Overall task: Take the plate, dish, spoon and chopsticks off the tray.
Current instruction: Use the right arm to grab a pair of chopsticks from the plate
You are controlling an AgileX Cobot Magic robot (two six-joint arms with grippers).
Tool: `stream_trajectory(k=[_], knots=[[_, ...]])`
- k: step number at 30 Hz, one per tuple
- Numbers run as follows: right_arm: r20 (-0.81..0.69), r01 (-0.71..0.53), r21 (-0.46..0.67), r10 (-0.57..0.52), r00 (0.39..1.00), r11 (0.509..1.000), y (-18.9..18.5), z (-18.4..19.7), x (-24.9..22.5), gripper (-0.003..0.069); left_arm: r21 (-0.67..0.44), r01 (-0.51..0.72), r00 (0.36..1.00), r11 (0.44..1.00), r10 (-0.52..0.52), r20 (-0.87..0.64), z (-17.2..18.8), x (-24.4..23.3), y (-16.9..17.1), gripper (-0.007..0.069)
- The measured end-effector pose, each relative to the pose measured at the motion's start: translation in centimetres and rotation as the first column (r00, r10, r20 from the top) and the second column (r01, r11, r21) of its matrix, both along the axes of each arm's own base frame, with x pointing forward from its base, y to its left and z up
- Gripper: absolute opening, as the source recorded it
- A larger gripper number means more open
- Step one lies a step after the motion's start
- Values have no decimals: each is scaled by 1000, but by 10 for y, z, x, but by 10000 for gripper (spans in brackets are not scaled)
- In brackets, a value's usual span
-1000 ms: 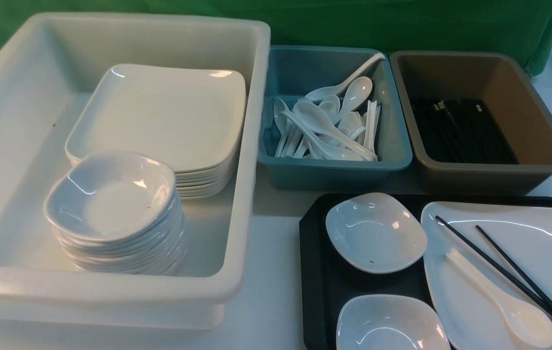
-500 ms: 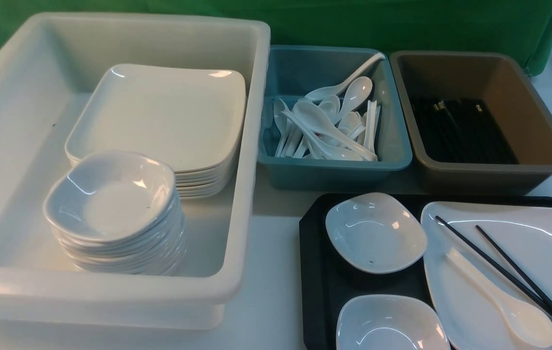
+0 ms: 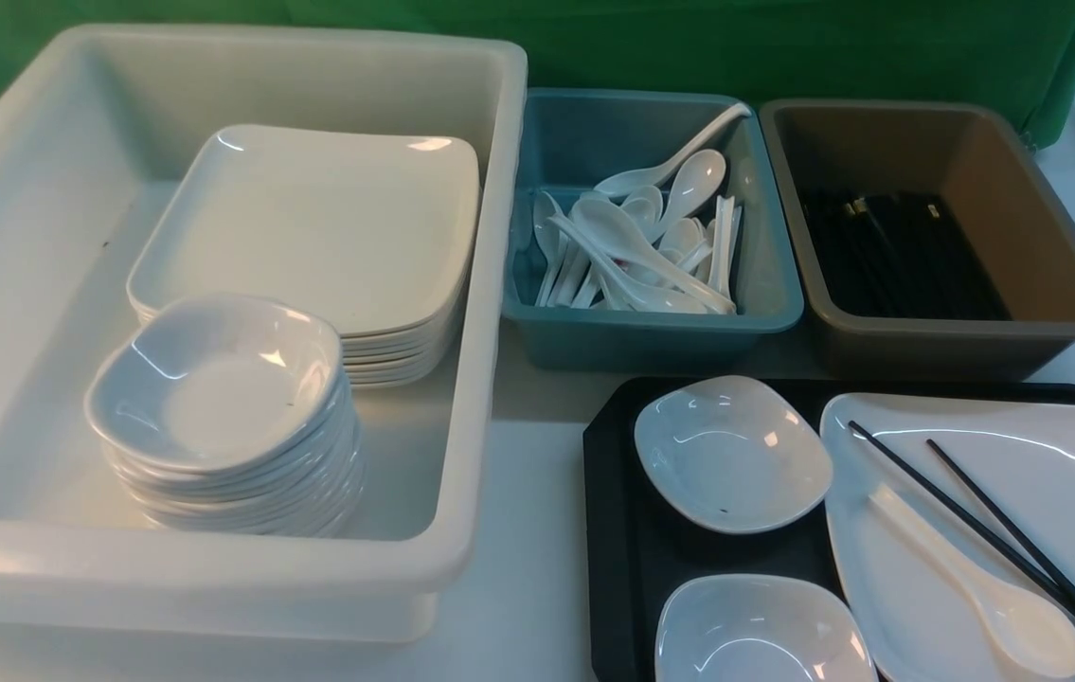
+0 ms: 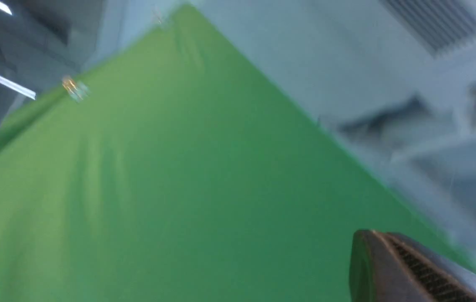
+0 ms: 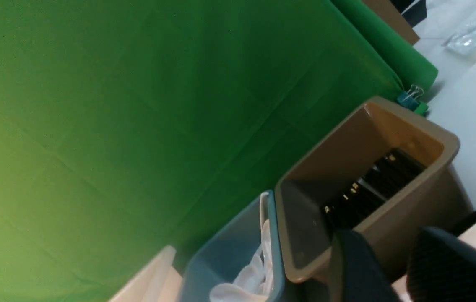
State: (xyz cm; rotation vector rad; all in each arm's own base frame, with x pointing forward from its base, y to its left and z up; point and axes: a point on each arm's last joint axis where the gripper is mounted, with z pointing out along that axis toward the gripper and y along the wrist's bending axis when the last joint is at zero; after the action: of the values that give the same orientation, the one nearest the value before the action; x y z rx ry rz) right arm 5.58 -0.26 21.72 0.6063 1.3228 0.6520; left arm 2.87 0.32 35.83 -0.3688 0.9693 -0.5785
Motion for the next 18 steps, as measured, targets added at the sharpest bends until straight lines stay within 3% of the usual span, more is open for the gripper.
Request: stream_trajectory(k=[3,4,5,7,8,10,11,12,13,14,15,16,18], knots=[[58,14,-5,-14,998,1000,-1,6,-1,232,84,24,967,996,-2,-254,28,17,-4,3],[62,0,-46,3,998,999,0,14,-3,217,159,50,901,986,24,-432,38,33,-6,3],[62,-3,-55,6,998,999,1,16,-3,213,158,56,891,986,22,-454,39,35,-6,3],[24,-40,-154,45,999,987,5,42,-7,162,248,139,762,959,56,-645,42,59,-9,3],[-50,-82,-253,72,996,964,7,67,-9,105,291,238,647,927,72,-759,39,79,-12,3],[-165,-148,-367,92,982,919,10,95,-9,54,301,354,538,885,71,-840,32,99,-16,3],[-168,-155,-379,97,981,912,10,95,-9,50,299,367,524,881,69,-849,30,101,-17,3],[-337,-280,-475,122,934,834,14,118,1,27,256,465,409,847,51,-911,20,121,-21,3],[-421,-345,-501,125,898,794,15,130,4,25,223,502,349,836,41,-936,13,131,-22,3],[-434,-356,-499,127,892,790,16,129,7,25,224,505,350,834,39,-936,13,131,-23,3],[-520,-428,-507,131,844,748,19,143,14,23,195,538,299,820,31,-954,7,141,-24,3],[-672,-551,-480,118,731,683,23,150,25,23,164,575,241,801,26,-970,-2,153,-26,3],[-807,-685,-433,86,584,586,29,154,44,23,130,610,178,782,25,-984,-12,168,-27,2]])
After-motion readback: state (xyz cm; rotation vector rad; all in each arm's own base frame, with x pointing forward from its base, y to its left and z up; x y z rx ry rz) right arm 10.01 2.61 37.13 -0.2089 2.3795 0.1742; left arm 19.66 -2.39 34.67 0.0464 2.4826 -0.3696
